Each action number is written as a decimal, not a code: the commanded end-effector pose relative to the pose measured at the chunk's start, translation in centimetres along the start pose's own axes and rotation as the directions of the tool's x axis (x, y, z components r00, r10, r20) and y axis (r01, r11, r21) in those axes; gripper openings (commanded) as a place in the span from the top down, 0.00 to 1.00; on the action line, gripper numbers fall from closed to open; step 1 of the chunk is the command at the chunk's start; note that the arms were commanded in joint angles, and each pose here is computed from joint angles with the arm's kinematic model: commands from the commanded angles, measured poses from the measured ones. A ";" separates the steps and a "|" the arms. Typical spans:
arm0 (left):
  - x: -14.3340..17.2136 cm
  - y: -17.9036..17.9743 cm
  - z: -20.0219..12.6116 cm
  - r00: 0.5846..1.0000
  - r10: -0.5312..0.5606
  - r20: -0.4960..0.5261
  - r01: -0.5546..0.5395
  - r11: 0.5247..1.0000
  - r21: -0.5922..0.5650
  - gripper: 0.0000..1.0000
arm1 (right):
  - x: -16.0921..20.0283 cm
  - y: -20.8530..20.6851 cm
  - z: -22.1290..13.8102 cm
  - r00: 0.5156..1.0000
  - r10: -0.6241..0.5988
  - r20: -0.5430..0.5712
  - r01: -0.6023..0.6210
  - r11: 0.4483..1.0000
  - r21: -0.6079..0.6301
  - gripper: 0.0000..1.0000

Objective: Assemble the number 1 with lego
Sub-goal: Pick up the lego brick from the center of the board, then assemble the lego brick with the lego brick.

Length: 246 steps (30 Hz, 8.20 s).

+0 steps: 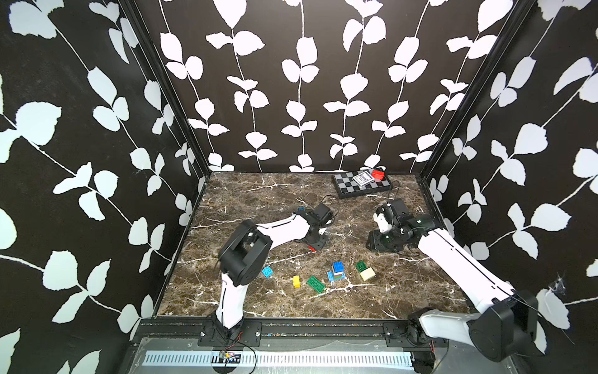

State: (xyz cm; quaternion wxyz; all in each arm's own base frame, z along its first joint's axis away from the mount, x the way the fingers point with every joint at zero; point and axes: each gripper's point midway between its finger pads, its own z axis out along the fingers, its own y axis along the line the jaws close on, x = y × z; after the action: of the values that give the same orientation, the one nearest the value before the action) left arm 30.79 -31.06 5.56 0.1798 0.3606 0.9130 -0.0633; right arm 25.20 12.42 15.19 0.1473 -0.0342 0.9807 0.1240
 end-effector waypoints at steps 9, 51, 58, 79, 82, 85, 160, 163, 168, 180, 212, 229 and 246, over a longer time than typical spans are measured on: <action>-1.6 -6.9 -11.7 0.828 0.413 0.379 -0.491 0.861 0.135 0.75 | 0.7 -0.6 1.0 1.000 -0.002 -0.023 0.002 1.000 0.006 0.47; 1.4 -13.8 -8.8 0.807 0.589 -0.050 -0.575 0.802 0.165 0.70 | 2.4 -3.4 1.1 0.990 0.139 -0.038 -0.140 0.990 -0.008 0.48; 1.4 -14.0 -8.7 0.800 0.599 -0.043 -0.584 0.792 0.177 0.69 | 2.6 -3.4 1.3 0.988 0.145 -0.045 -0.145 0.989 -0.013 0.48; 2.0 -13.7 -9.5 0.793 0.609 -0.024 -0.597 0.783 0.176 0.69 | 2.9 -3.4 1.5 0.987 0.148 -0.056 -0.149 0.989 -0.016 0.48; 2.1 -13.7 -9.6 0.789 0.615 -0.019 -0.602 0.778 0.178 0.69 | 3.0 -3.4 1.6 0.987 0.150 -0.059 -0.151 0.988 -0.016 0.48; 2.1 -13.8 -9.6 0.788 0.616 -0.015 -0.603 0.777 0.181 0.69 | 3.1 -3.4 1.6 0.987 0.150 -0.060 -0.151 0.988 -0.017 0.48; 0.0 -4.2 -15.2 0.818 -0.294 0.494 0.212 0.953 0.216 0.36 | 4.3 8.3 0.4 0.985 -0.161 -0.063 0.141 0.959 -0.246 0.45; 0.7 -3.8 -14.7 0.819 -0.319 0.477 0.246 0.946 0.210 0.37 | 4.1 9.5 0.6 0.982 -0.177 -0.058 0.156 0.952 -0.262 0.45; 1.5 -3.3 -14.4 0.824 -0.329 0.460 0.270 0.944 0.191 0.37 | 4.0 10.4 0.7 0.979 -0.196 -0.056 0.174 0.948 -0.266 0.45; 2.1 -2.6 -14.4 0.824 -0.327 0.463 0.285 0.945 0.160 0.37 | 4.0 11.4 2.0 0.974 -0.213 -0.083 0.186 0.949 -0.256 0.48; 3.9 -1.0 -14.2 0.814 -0.345 0.467 0.329 0.937 0.118 0.38 | 12.1 3.1 6.8 0.873 -0.228 -0.430 0.305 0.945 0.118 0.70; 3.3 -0.7 -14.7 0.812 -0.326 0.484 0.316 0.943 0.105 0.37 | 3.5 9.9 -0.9 0.953 -0.303 -0.005 0.302 0.952 -0.058 0.49; 3.5 1.4 -15.3 0.776 -0.296 0.557 0.343 0.939 0.022 0.36 | 7.3 10.6 2.9 0.686 -0.509 0.520 0.606 0.795 -0.021 0.47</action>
State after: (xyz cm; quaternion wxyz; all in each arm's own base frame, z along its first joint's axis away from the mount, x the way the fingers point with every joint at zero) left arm 24.43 -25.21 17.91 0.4099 0.1700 0.8789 -0.1752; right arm 15.88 21.33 10.73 0.3144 -0.3204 0.8798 0.1566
